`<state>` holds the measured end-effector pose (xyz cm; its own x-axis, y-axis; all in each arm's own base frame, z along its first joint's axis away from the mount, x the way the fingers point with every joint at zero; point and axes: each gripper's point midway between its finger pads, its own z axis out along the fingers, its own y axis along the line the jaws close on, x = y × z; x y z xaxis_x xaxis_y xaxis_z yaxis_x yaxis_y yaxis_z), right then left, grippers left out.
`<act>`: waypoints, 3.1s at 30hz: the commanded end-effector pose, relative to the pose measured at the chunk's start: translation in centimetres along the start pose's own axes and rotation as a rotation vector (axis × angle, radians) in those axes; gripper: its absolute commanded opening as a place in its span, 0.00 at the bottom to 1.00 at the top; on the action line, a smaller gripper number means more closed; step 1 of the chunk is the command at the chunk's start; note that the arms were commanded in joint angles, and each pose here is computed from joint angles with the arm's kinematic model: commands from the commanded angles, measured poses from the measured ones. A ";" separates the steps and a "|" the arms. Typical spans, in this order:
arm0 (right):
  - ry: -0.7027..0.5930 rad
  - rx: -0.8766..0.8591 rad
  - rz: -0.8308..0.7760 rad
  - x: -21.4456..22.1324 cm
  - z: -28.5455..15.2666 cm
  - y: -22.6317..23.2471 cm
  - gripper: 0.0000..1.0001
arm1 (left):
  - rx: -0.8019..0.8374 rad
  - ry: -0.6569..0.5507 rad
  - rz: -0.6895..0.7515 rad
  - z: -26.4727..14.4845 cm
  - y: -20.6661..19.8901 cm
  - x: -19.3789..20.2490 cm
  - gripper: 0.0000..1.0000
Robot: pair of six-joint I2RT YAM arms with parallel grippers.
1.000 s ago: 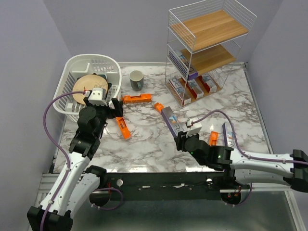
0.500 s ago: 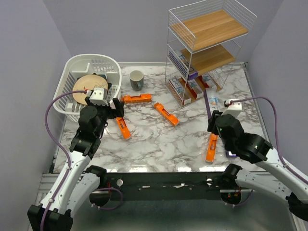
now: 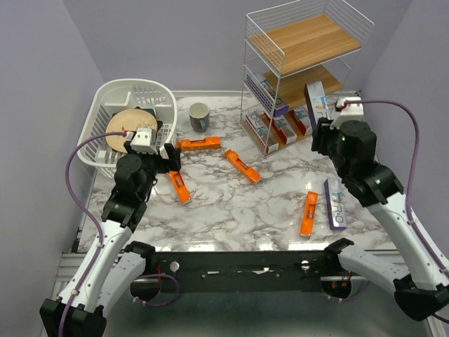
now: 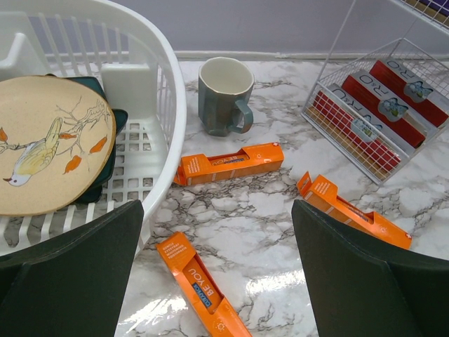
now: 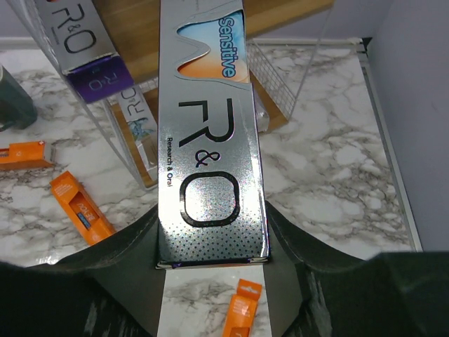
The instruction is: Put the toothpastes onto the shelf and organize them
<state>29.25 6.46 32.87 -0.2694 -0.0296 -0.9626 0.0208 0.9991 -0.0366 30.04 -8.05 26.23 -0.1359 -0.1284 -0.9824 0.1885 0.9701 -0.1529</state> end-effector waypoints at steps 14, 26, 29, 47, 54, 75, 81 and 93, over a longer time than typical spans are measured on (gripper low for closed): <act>-0.143 -0.317 -0.158 -6.7 11.4 3.3 0.48 | 0.016 0.003 0.018 0.3 -0.2 -0.2 0.99; -0.122 -0.370 -0.171 -6.5 17.0 3.1 0.48 | 0.019 0.025 0.027 0.7 -0.2 0.3 0.99; -0.109 -0.383 -0.164 -6.0 17.7 3.3 0.49 | 0.019 0.033 0.029 0.9 -0.2 0.5 0.99; -0.006 -0.420 -0.103 -2.6 19.2 4.1 0.57 | 0.027 0.047 0.028 1.1 -0.4 0.7 0.99; 0.010 -0.387 -0.086 -2.5 19.6 3.6 0.65 | 0.029 0.042 0.028 1.0 -0.4 0.6 0.99; -0.083 -0.420 -0.049 -4.2 19.8 4.4 0.56 | 0.030 0.038 0.029 0.9 -0.4 0.5 0.99; -0.054 -0.418 -0.062 -2.8 20.7 4.5 0.58 | 0.031 0.037 0.028 0.9 -0.5 0.4 0.99; -0.048 -0.391 -0.054 -2.6 19.1 3.8 0.74 | 0.042 0.027 0.027 0.7 -0.7 0.1 0.99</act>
<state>49.76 10.39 28.85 -0.2319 -0.0803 -0.9694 -0.3745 0.9272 0.0127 30.80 -8.62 24.32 -0.1964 -0.0920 -0.9762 0.2053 0.9697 -0.1327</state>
